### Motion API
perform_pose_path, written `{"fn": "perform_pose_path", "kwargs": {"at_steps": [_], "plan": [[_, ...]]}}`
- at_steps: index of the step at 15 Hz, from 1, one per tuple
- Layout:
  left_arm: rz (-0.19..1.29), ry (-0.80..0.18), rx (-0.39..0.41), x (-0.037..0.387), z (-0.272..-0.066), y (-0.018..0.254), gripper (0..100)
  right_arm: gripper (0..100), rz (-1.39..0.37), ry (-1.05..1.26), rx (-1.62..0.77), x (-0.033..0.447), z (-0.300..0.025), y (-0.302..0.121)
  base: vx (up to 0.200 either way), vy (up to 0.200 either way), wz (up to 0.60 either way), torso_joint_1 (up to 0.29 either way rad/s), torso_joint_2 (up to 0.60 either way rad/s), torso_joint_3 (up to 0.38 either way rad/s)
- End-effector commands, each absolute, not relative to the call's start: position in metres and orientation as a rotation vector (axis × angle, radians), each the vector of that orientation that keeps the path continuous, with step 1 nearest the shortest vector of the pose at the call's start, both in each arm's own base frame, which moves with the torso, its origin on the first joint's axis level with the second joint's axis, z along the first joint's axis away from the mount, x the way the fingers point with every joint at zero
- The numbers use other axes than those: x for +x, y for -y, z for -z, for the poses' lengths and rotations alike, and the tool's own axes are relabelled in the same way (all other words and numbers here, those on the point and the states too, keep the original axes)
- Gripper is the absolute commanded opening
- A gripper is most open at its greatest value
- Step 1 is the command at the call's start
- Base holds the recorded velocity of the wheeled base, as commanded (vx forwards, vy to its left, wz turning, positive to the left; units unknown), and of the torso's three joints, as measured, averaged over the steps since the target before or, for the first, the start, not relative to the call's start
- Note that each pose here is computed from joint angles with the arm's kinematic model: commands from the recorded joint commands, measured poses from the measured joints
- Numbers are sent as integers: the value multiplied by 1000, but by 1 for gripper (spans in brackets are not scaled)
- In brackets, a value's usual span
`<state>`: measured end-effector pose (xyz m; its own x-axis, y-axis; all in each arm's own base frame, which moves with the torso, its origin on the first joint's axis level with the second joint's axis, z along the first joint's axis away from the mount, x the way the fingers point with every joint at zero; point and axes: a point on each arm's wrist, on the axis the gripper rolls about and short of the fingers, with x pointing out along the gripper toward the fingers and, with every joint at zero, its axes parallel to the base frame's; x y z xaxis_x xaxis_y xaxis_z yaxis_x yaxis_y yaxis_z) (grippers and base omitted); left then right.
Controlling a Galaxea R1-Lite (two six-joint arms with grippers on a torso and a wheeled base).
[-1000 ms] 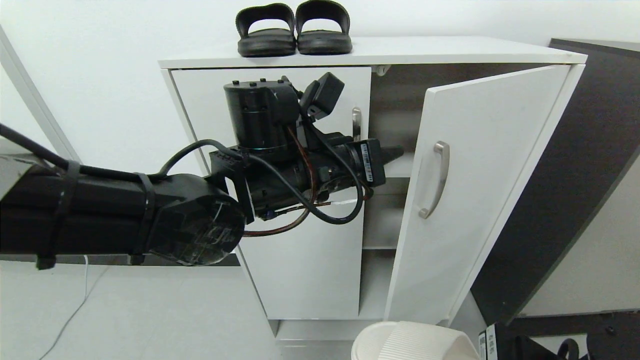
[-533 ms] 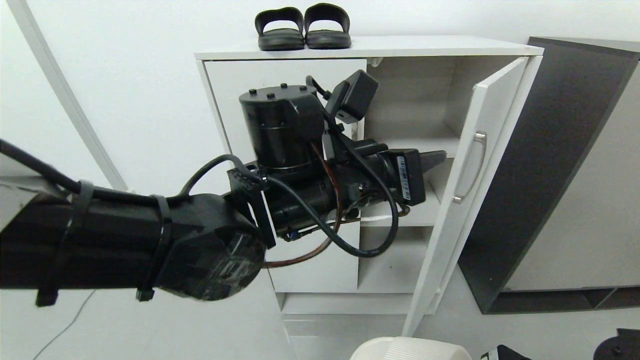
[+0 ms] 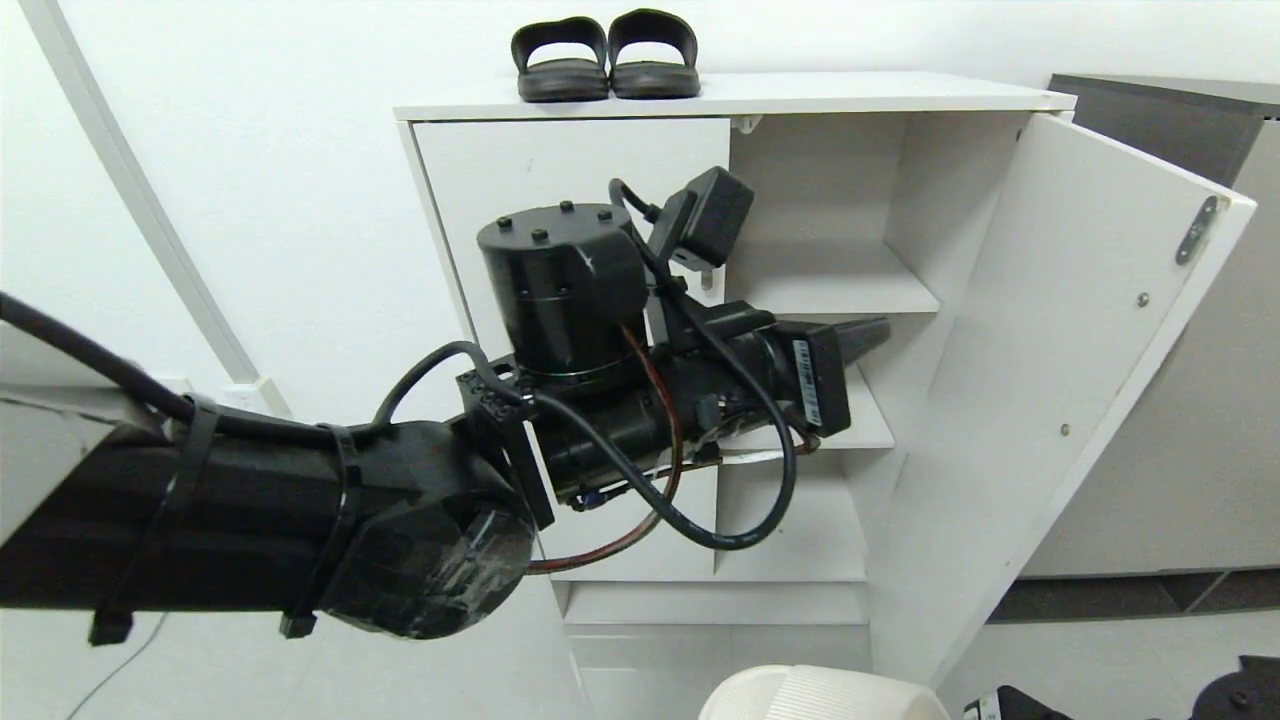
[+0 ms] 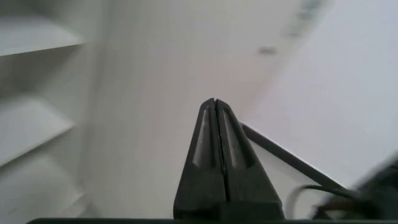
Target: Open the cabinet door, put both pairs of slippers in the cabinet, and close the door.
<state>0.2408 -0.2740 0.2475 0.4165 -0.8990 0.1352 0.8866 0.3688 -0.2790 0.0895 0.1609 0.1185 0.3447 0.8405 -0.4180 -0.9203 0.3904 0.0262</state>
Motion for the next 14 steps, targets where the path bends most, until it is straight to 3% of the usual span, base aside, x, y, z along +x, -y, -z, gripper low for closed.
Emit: {"fn": "perform_pose_path", "kwargs": {"at_steps": [1,3,5,6,7,9,10,14], "plan": [[1016,-27,-334,238,-261,236,0,0,-1006,-398,-224,111,-120,-172,0,0,0,0,0,0],[847,-60,-315,227,-279,189,0,0,-814,-409,-197,133,-119,-186,0,0,0,0,0,0],[548,-132,-258,185,-290,121,0,0,-546,-383,-143,165,-119,-207,0,0,0,0,0,0],[548,-132,-258,185,-290,121,0,0,-546,-383,-143,165,-119,-207,0,0,0,0,0,0],[383,-156,-195,147,-281,82,0,0,-448,-342,-67,184,-125,-219,0,0,0,0,0,0],[69,-145,-115,106,-249,39,0,0,-305,-314,-37,209,-125,-224,0,0,0,0,0,0],[-74,-128,-36,90,-235,19,0,0,-260,-308,-33,215,-123,-225,0,0,0,0,0,0],[-357,-55,-10,24,-176,-7,0,0,-242,-304,-33,215,-123,-224,0,0,0,0,0,0]]}}
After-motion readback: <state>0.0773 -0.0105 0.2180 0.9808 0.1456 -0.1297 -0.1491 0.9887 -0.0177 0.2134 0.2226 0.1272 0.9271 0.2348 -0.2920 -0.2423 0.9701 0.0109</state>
